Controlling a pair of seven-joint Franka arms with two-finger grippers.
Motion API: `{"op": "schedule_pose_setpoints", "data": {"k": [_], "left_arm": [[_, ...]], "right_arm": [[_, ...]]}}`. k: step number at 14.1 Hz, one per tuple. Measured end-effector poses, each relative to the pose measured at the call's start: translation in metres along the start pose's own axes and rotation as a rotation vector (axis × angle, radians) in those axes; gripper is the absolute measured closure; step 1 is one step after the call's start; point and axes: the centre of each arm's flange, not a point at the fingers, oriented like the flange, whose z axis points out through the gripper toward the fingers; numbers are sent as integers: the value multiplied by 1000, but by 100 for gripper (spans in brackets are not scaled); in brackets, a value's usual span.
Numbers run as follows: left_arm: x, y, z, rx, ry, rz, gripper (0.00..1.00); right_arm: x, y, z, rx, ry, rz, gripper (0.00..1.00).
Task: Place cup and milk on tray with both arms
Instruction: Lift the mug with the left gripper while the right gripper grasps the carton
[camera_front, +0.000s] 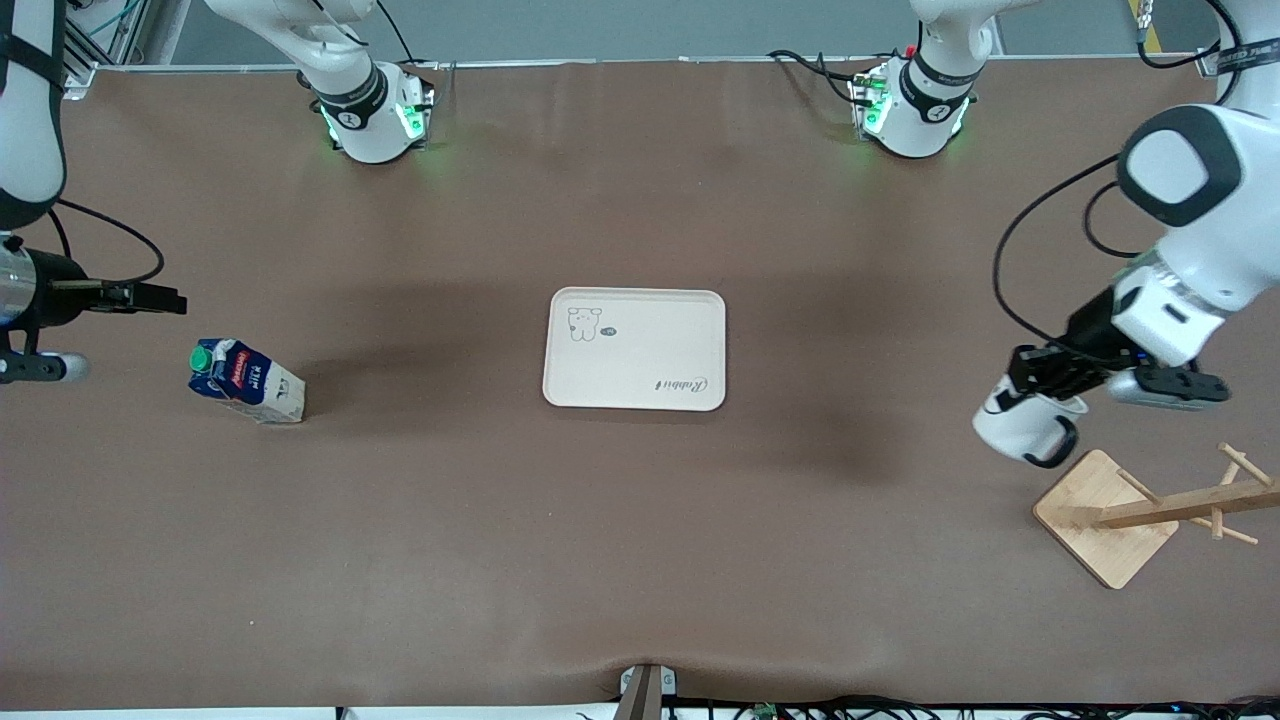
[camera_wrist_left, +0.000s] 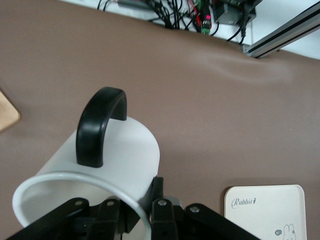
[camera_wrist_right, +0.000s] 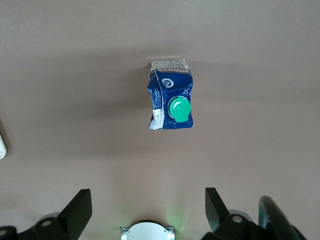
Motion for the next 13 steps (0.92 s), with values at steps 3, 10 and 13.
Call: {"op": "schedule_pose_setpoints", "data": {"k": [3,10,13], "left_arm": [[-19,58,34,-9,-68,-79,92],[-78,161,117,21,-231,-219,92],[-110,205,150,74,-274,-268,92]], "right_arm": [[8,-1,12,-1,-23,-1,0],[33,2,48,-4,-64,3,0],[48,5,66,-11,11,6,0]]}}
